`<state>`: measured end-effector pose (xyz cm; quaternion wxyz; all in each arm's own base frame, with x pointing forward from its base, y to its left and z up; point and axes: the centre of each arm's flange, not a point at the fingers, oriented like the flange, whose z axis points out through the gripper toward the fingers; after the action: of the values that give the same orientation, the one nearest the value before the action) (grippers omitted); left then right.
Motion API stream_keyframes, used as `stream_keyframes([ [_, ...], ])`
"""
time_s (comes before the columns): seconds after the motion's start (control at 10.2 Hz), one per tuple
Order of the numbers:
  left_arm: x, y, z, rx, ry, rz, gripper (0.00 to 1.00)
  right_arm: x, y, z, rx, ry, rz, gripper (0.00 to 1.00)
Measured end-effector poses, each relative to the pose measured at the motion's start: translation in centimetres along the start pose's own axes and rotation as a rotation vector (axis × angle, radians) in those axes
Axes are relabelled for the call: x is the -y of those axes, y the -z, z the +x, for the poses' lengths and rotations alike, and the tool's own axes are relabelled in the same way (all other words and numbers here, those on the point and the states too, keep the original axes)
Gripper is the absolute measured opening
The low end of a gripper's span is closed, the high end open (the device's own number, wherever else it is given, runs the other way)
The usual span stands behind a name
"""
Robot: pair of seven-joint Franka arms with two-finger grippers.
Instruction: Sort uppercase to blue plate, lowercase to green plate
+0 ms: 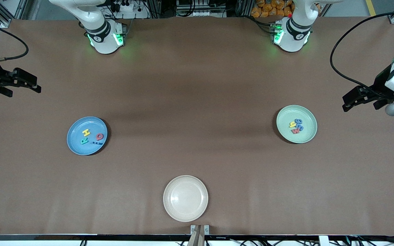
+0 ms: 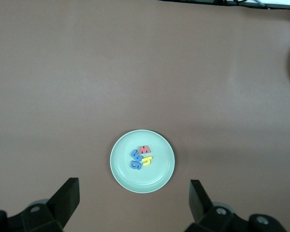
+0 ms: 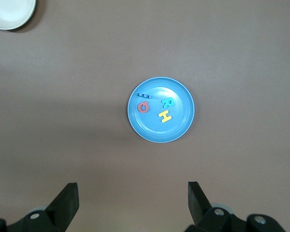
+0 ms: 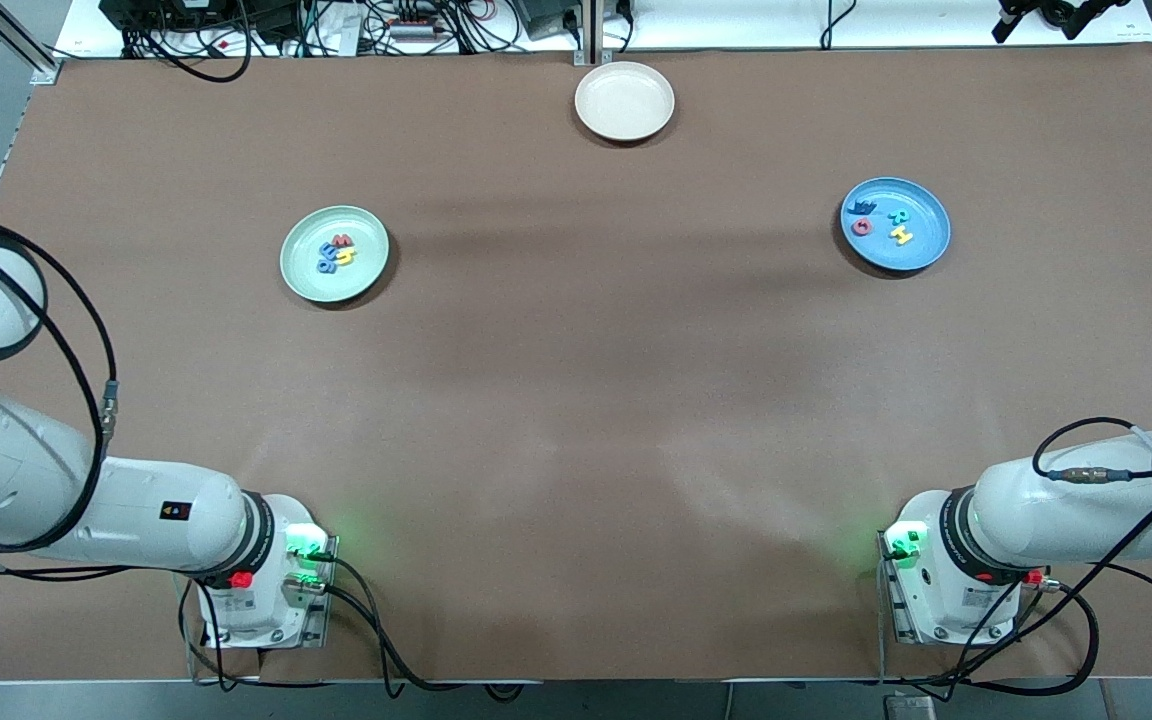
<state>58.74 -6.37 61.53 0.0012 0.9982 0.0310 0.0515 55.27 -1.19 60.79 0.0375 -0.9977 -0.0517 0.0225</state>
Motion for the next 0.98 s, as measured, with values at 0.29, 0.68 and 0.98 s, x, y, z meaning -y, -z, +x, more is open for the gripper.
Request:
stream_keyframes([
  [0.29, -0.3, -0.1, -0.1, 0.006, -0.005, 0.001, 1.0, 0.0, -0.1, 0.1, 0.0, 0.002, 0.0, 1.0],
  [0.68, -1.0, -1.1, -1.4, 0.107, -0.002, 0.018, 1.0, 0.0, 0.0, 0.1, -0.002, 0.002, 0.0, 1.0],
  [0.98, -1.0, -2.1, -1.6, 0.133, -0.001, 0.015, 1.0, -0.1, 0.0, 0.1, -0.002, 0.001, 0.0, 1.0],
])
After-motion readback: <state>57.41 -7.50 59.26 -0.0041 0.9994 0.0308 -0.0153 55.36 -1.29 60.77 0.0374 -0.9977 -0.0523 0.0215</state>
